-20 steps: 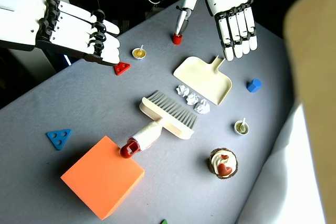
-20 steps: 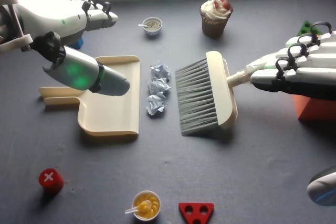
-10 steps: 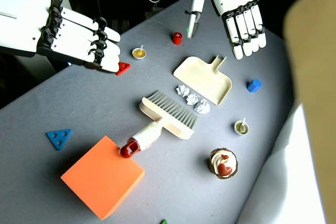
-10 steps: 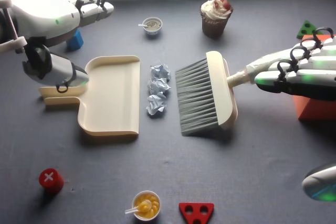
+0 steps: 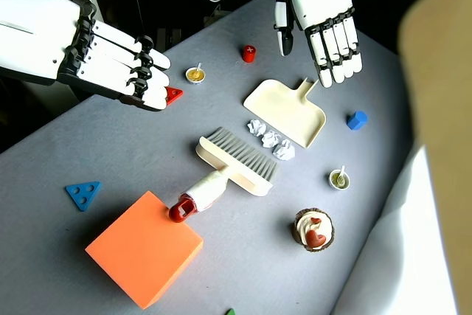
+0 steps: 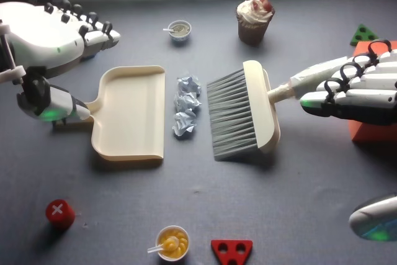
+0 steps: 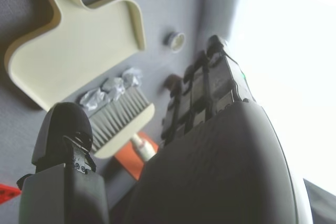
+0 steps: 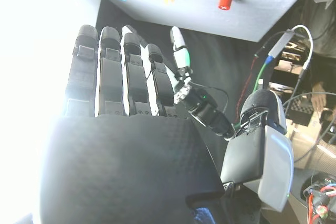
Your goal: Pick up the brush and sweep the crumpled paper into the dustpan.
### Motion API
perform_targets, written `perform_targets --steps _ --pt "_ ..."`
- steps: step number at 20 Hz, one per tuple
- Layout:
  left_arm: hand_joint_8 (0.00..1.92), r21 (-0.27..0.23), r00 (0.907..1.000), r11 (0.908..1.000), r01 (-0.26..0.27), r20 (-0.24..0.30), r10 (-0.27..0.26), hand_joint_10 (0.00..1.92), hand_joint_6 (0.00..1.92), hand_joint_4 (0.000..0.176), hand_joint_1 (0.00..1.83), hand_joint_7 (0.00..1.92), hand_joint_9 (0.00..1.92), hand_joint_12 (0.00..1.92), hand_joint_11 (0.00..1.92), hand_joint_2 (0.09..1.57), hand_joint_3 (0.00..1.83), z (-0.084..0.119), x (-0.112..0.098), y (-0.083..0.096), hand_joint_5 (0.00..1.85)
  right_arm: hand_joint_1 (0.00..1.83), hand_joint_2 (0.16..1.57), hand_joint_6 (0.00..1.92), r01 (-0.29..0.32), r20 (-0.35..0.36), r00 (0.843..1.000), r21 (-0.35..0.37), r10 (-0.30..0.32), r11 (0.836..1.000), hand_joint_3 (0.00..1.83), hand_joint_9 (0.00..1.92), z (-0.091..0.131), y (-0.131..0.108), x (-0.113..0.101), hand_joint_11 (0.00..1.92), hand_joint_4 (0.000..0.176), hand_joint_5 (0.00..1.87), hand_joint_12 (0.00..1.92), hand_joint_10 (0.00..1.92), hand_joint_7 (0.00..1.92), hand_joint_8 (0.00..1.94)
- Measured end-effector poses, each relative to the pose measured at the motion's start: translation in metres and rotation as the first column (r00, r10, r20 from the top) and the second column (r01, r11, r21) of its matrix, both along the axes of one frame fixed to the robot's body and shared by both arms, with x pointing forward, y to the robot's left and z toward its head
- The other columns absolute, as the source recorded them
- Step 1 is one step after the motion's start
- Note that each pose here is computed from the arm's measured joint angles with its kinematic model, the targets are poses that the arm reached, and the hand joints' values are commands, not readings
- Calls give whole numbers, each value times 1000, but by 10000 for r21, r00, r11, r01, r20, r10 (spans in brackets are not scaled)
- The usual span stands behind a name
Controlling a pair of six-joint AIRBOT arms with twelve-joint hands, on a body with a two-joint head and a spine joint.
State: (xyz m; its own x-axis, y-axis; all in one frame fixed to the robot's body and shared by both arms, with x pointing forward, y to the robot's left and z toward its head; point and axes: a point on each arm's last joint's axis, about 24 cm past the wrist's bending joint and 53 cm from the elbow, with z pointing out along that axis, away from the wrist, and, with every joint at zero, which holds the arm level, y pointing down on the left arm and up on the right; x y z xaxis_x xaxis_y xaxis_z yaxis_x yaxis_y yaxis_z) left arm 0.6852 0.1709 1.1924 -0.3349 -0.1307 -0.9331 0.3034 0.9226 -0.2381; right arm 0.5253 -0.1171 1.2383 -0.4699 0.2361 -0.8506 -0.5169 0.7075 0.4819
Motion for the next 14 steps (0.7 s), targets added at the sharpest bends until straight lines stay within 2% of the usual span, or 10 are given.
perform_targets --steps 3,7,9,10,12,14 --pt "4 12 9997 9998 -198 -145 198 3 9 0 759 79 83 18 91 1129 0 -8 2 6 68 0 942 5 205 -136 9997 -48 -206 9998 3 222 -3 -3 3 191 0 185 10 0 217 0" --pt "4 -9 9989 9994 -346 -315 345 4 9 19 759 110 107 18 98 1094 0 -19 4 10 135 0 949 6 552 -285 9981 134 -548 9984 5 202 -2 -8 9 181 0 179 6 4 204 4" --pt "3 -52 9988 9995 -326 -371 324 4 11 20 770 116 115 23 114 1099 0 -24 4 7 154 0 945 1 702 -355 9969 102 -698 9975 2 185 -3 -12 11 170 0 170 1 0 185 0" --pt "6 -75 9987 9994 -346 -365 343 5 17 30 767 125 119 26 122 1100 0 -24 6 8 177 0 939 9 719 -355 9968 106 -715 9974 0 196 -3 -12 11 175 0 188 3 5 201 7" --pt "3 -35 9982 9989 -464 -374 462 3 8 29 774 148 136 25 135 1091 0 -29 9 11 218 0 939 9 680 -341 9971 126 -675 9976 0 196 -3 -12 11 175 0 192 3 5 202 7" --pt "0 12 9976 9985 -552 -416 552 0 2 48 696 116 109 16 119 1114 8 -34 13 12 215 0 948 5 480 -278 9985 247 -473 9985 3 199 0 -8 8 183 0 185 6 5 201 5"
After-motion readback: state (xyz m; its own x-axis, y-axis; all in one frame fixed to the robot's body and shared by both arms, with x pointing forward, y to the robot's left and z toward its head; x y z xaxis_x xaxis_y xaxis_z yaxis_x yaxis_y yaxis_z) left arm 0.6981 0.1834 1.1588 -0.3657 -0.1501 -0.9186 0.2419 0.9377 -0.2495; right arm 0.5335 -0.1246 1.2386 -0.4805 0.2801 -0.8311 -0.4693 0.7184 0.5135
